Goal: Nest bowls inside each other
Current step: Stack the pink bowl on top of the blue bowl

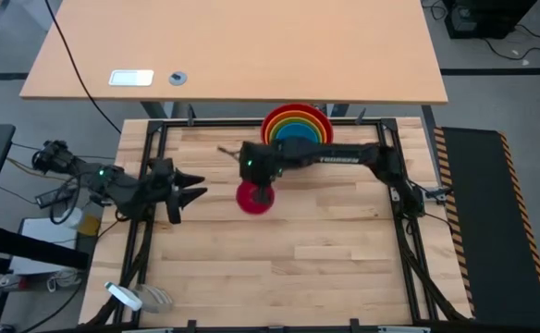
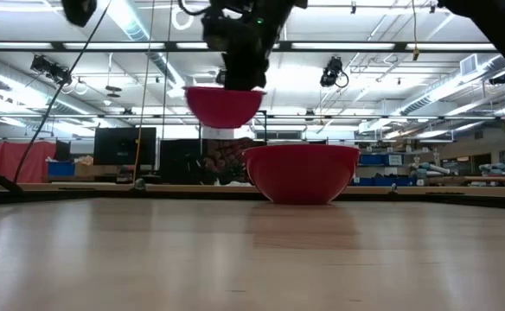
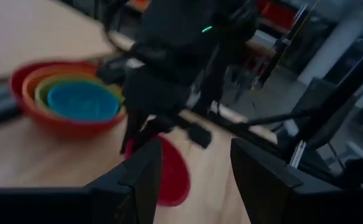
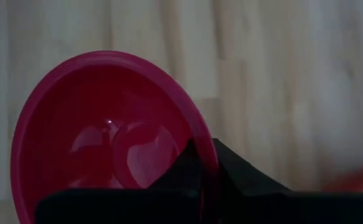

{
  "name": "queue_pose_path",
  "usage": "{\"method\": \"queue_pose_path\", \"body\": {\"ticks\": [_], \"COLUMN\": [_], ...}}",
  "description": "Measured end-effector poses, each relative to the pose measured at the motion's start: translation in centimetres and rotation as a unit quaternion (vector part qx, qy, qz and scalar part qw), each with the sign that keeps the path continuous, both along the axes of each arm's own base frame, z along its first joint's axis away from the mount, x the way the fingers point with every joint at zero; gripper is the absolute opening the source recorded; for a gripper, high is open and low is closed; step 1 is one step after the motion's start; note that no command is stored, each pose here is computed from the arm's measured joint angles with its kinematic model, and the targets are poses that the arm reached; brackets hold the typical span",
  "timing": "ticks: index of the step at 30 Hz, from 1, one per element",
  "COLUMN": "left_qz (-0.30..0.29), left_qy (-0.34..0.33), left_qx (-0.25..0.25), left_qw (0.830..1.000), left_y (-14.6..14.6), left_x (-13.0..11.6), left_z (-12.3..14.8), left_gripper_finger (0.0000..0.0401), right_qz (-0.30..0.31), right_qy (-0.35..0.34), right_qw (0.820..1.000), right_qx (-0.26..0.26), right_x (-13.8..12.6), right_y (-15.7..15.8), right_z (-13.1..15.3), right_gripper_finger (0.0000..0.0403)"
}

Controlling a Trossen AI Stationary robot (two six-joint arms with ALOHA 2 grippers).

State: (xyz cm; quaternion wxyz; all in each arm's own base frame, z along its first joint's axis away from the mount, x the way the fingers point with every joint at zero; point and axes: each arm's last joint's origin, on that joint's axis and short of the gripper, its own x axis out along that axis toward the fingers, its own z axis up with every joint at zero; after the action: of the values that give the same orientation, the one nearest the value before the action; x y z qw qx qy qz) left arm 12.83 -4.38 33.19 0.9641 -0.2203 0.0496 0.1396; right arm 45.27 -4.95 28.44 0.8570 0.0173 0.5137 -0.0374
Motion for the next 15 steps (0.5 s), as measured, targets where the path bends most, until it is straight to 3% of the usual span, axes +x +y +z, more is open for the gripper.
{"method": "queue_pose_path", "body": {"ticks": [9,15], "left_qz": [0.046,0.027], "left_qy": [-0.076,-0.103], "left_qx": [0.035,0.005], "left_qw": [0.995,0.994], "left_y": [1.7,2.9], "left_x": [0.9,1.7], "left_z": [1.9,2.3], "left_gripper_finger": [0.0192,0.0192], "right_qz": [-0.065,-0.148], "right_qy": [-0.037,-0.034], "right_qw": [0.997,0.988], "right_qx": [-0.024,-0.016], "right_x": [-4.4,-7.1], "right_y": [-6.1,-13.0], "right_z": [5.3,5.2], "right_gripper_finger": [0.0023,0.0023]}}
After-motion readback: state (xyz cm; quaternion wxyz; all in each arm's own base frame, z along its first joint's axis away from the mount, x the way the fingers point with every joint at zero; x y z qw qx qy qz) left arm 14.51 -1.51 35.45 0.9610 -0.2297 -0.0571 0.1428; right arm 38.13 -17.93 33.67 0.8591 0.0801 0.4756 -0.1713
